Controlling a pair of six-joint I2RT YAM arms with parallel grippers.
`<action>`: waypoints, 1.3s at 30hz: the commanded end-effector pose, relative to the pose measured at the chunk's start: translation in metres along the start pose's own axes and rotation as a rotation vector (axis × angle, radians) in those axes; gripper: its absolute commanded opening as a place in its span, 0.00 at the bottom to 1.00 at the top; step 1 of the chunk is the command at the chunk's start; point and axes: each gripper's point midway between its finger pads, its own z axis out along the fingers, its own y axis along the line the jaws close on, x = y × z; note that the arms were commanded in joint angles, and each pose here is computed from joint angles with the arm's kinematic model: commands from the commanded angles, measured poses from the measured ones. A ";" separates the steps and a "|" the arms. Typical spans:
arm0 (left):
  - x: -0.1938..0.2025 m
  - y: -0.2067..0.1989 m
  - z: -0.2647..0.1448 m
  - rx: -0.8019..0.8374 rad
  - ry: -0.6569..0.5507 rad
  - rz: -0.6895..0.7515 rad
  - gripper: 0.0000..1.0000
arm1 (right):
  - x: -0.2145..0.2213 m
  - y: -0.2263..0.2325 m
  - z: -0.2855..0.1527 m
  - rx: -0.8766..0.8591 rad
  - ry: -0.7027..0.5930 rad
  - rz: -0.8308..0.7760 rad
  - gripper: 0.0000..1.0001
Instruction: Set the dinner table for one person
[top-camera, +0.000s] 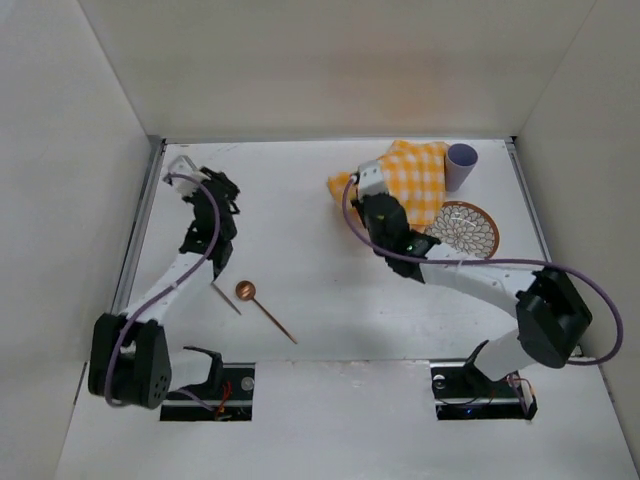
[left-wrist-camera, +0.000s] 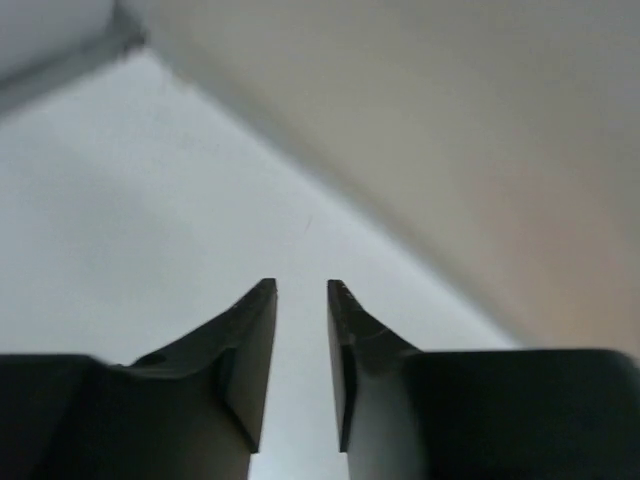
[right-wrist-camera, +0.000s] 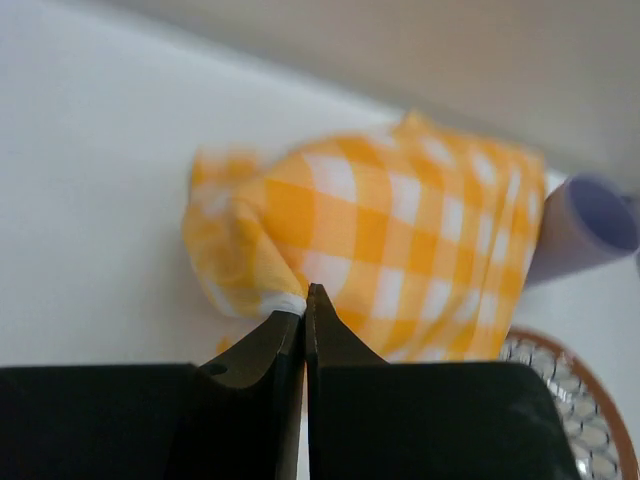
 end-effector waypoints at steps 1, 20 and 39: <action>0.086 0.014 -0.011 -0.006 0.179 -0.071 0.27 | 0.034 -0.001 -0.016 0.026 0.035 0.011 0.06; 0.299 -0.100 -0.013 0.211 0.805 -0.130 0.65 | 0.160 0.043 -0.105 -0.163 0.370 0.179 0.07; 0.375 -0.098 0.017 0.132 0.904 -0.058 0.23 | 0.135 0.022 -0.102 -0.127 0.339 0.299 0.07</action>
